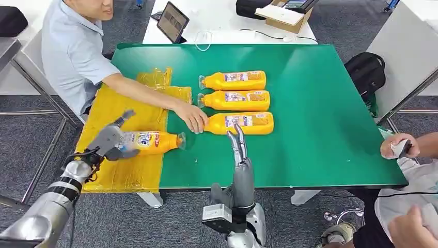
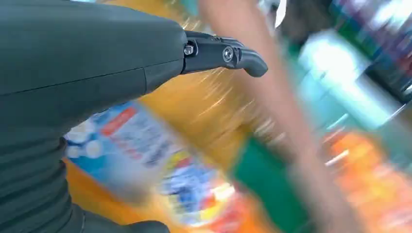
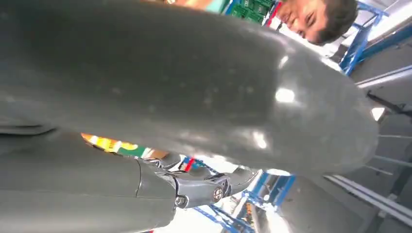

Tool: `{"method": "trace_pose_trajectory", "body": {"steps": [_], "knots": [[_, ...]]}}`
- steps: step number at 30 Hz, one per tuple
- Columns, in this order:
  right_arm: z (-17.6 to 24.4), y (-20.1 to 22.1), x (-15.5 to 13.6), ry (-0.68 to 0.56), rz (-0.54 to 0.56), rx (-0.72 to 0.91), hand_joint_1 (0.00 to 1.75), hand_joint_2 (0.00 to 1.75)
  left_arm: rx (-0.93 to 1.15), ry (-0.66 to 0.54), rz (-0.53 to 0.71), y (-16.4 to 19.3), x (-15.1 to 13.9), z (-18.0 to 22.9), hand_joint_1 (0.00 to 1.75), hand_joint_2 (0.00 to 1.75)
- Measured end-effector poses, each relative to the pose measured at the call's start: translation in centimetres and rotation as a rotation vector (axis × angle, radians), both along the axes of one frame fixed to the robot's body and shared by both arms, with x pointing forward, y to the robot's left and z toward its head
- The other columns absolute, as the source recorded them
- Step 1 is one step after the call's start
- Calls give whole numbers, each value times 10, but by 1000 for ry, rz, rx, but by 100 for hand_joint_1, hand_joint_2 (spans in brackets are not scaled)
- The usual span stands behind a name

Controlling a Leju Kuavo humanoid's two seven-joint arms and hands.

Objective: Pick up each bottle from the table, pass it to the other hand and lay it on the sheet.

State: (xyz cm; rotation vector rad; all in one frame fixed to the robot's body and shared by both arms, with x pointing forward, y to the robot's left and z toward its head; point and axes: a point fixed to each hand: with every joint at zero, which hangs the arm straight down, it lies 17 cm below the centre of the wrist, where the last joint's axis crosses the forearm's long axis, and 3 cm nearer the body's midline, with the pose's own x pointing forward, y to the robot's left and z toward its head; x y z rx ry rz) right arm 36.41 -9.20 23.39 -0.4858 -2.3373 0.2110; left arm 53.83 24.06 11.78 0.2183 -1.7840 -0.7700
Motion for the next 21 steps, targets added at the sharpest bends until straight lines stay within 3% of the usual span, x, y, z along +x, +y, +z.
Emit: {"method": "trace_pose_trajectory", "body": {"steps": [8, 16, 19, 20, 21], "knots": [[0, 1, -1, -5, 0, -14, 0, 0, -303, -267, 41, -27, -28, 96, 0, 175], [1, 6, -3, -20, 1, -52, 0, 0, -434, -361, 24, -35, -49, 138, 0, 175], [0, 16, -8, -63, -4, -181, 0, 0, -492, -371, 11, -35, -57, 147, 0, 175], [-3, 20, -8, -74, -8, -233, 0, 175, -508, -374, 9, -34, -60, 148, 0, 175], [-9, 23, -7, -83, -15, -301, 0, 175, -520, -382, 6, -33, -64, 151, 0, 175]]}}
